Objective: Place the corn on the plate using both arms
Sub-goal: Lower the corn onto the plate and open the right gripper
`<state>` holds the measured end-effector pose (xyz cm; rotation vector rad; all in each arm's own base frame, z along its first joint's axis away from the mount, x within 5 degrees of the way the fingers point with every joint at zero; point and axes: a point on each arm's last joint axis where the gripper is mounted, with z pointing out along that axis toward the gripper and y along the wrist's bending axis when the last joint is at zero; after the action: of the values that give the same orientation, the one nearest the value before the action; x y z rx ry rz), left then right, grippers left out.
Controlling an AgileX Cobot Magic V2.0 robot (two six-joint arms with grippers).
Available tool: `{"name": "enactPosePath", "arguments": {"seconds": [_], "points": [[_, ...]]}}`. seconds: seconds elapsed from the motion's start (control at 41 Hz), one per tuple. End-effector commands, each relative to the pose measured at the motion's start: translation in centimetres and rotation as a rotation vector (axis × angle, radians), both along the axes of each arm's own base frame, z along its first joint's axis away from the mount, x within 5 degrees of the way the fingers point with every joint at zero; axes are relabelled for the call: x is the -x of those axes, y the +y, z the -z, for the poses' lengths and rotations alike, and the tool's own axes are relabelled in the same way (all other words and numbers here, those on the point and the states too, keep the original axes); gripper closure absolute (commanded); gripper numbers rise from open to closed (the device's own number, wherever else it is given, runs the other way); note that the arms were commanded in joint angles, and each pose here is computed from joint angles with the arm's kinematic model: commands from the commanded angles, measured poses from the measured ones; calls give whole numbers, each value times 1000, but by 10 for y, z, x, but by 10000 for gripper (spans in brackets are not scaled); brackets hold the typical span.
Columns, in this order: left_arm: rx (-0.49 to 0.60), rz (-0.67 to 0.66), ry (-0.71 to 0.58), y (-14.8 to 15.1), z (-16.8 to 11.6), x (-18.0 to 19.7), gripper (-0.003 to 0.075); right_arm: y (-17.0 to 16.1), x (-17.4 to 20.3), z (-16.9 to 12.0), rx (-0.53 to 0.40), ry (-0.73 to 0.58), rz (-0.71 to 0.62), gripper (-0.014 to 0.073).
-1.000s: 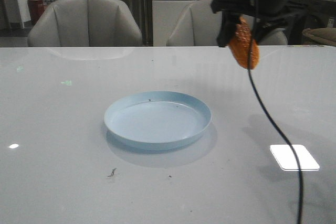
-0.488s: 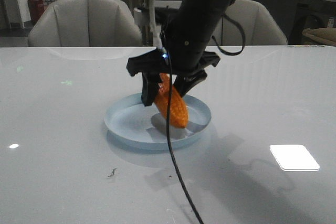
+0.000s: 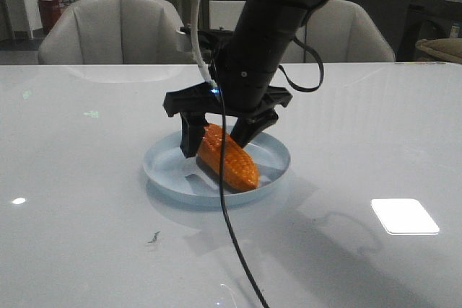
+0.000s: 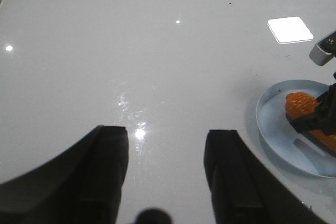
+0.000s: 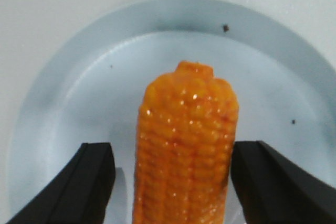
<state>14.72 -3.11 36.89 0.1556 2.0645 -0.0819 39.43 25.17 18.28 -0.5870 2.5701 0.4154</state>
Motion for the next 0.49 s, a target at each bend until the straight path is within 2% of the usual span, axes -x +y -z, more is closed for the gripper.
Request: {"name": "enactPosePath", "arguments": {"seconds": [0.0, 0.195, 0.463], "points": [[34, 9, -104, -1, -18, -1, 315, -2, -6, -70, -102, -153, 11, 31], [36, 10, -110, -1, -19, -1, 315, -26, -5, -136, -127, -190, 21, 31], [23, 15, -67, -7, -10, -18, 315, -110, 22, -221, -177, -251, 147, 31]]}}
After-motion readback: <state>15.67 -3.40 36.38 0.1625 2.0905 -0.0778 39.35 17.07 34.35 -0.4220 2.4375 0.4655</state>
